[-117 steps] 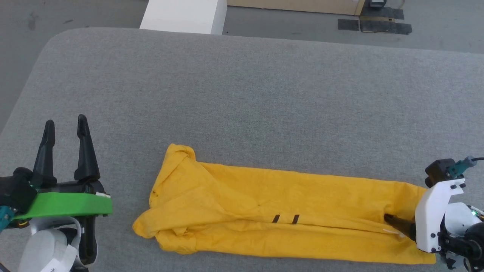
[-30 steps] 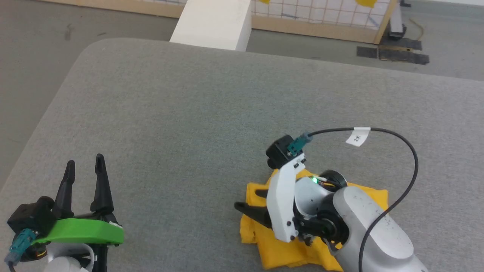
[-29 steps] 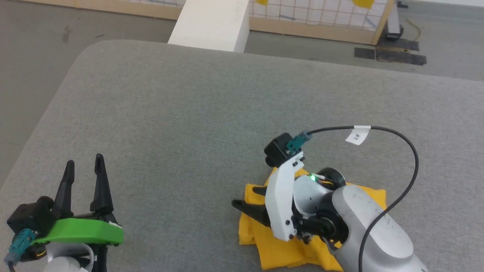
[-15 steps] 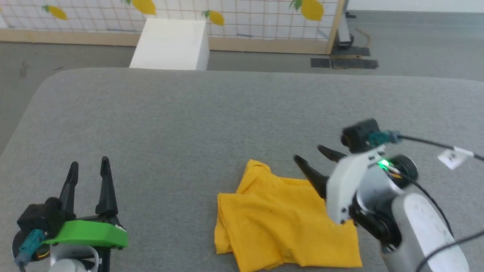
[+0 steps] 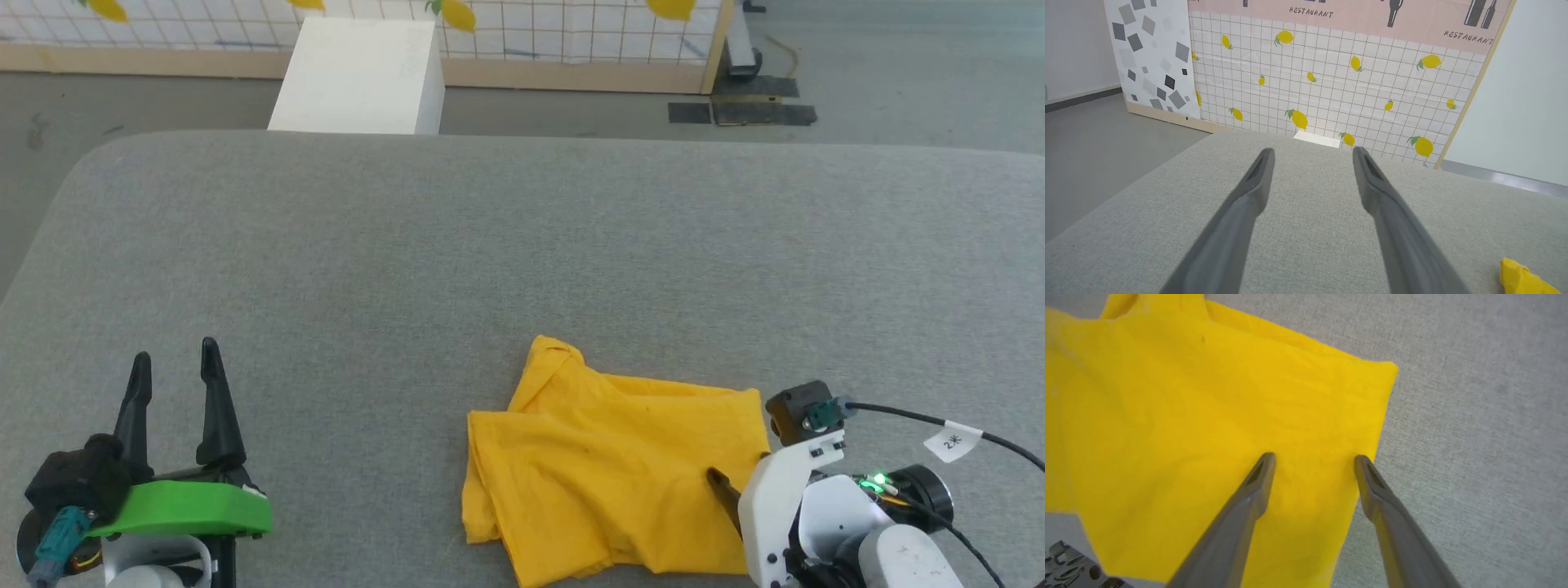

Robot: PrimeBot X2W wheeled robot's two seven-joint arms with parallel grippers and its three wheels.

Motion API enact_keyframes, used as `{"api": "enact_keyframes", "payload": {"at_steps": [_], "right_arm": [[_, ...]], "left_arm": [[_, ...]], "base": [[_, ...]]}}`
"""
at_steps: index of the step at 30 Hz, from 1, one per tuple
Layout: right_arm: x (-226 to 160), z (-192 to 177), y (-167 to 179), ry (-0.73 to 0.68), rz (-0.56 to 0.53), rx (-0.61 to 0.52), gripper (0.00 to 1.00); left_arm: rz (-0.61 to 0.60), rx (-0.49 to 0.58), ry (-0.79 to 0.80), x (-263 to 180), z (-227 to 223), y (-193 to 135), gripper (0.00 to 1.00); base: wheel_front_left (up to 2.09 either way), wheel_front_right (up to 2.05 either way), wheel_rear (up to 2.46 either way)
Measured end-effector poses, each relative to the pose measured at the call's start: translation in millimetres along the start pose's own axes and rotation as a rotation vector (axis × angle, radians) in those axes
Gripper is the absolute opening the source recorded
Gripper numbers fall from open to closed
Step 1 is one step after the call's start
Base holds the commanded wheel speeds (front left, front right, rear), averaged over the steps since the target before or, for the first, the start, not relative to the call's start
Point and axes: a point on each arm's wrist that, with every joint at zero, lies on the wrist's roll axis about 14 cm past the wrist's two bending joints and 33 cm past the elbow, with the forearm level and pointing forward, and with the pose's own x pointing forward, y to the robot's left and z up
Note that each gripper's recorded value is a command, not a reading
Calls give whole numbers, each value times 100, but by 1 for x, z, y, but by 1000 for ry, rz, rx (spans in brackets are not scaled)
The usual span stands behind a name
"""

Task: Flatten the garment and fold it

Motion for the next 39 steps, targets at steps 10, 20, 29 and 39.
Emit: {"api": "enact_keyframes", "payload": {"at_steps": [10, 20, 29, 39], "right_arm": [[18, -23, -9, 107, -41, -1, 100], [22, -23, -12, 131, -40, 23, 0], [11, -11, -22, 114, -43, -59, 0], [-42, 20, -111, 141, -213, -252, 0]], "left_arm": [[26, -5, 26, -5, -9, 8, 100], [35, -14, 28, -9, -10, 12, 100], [21, -32, 8, -11, -3, 7, 100], [-94, -61, -23, 12, 0, -32, 100]], "base": [[0, 0, 0], [0, 0, 0], [0, 0, 0], [0, 0, 0]]}}
